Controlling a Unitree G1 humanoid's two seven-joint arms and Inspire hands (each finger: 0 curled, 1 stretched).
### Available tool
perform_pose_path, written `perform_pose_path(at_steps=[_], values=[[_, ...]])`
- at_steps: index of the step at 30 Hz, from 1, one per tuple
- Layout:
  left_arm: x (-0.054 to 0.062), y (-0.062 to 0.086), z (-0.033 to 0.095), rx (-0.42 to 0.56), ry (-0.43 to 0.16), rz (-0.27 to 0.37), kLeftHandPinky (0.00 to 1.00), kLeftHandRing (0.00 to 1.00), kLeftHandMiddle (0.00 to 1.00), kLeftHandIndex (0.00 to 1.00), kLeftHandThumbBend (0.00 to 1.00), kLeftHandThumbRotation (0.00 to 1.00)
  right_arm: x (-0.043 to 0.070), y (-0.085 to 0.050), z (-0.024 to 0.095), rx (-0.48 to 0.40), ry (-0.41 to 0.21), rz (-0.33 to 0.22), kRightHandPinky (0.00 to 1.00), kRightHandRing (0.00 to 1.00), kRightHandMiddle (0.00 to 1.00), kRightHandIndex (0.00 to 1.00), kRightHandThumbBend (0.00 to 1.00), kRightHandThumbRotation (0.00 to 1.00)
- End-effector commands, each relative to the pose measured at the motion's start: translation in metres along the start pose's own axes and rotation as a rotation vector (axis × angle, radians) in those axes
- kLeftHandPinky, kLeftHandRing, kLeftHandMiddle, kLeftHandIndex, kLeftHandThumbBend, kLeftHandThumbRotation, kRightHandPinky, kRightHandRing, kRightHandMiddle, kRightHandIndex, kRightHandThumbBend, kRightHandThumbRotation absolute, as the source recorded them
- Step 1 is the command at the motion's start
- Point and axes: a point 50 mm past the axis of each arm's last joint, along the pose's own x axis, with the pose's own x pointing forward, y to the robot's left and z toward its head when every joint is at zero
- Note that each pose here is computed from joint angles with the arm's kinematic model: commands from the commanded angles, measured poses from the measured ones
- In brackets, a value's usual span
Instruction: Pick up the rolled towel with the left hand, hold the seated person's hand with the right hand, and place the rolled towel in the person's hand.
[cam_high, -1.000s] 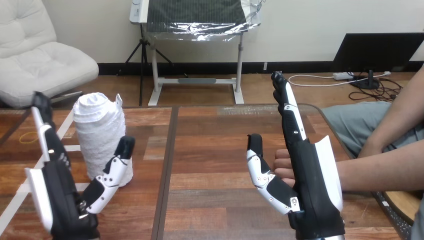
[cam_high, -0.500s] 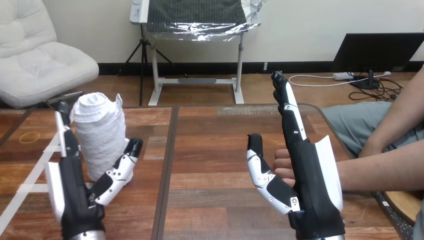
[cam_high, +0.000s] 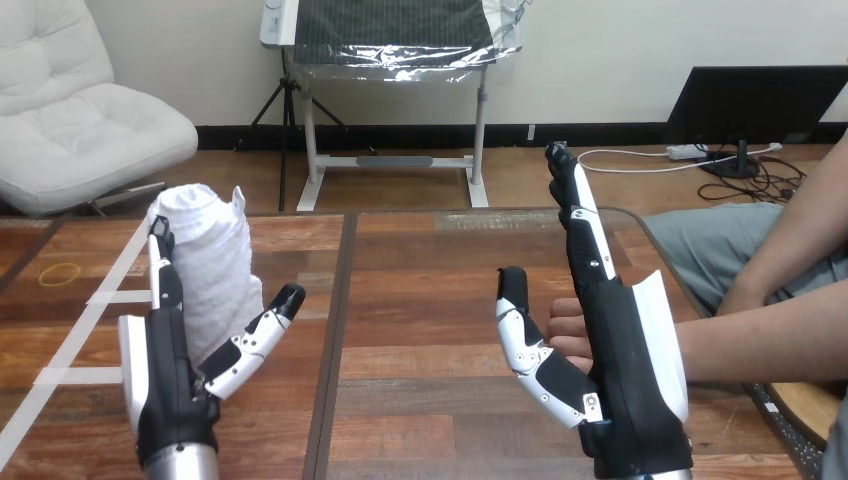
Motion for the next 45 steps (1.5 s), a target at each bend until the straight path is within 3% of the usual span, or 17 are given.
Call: perform_pose_path(at_steps=[1,11,25,45], values=[[0.025,-0.004,0.010,0.015,-0.035,-0.018,1.00,1.00,1.00,1.00,0.87,0.37,0.014,-0.003,0.008,0.003,-0.077,-0.032,1.00,1.00,1.00,1.00,0.00,0.00],[0.036,-0.007,0.006,0.009,0.000,-0.020,1.00,1.00,1.00,1.00,0.89,0.39,0.014,-0.005,0.007,0.009,-0.067,-0.037,1.00,1.00,1.00,1.00,0.00,0.00],[0.050,-0.007,-0.002,0.008,0.027,0.040,1.00,1.00,1.00,1.00,0.91,0.41,0.014,-0.006,0.007,0.003,-0.056,-0.037,1.00,1.00,1.00,1.00,0.00,0.00],[0.048,-0.003,-0.009,-0.047,-0.003,0.111,1.00,1.00,1.00,1.00,0.91,0.45,0.016,-0.008,0.008,-0.005,-0.070,-0.026,1.00,1.00,1.00,1.00,0.00,0.00]])
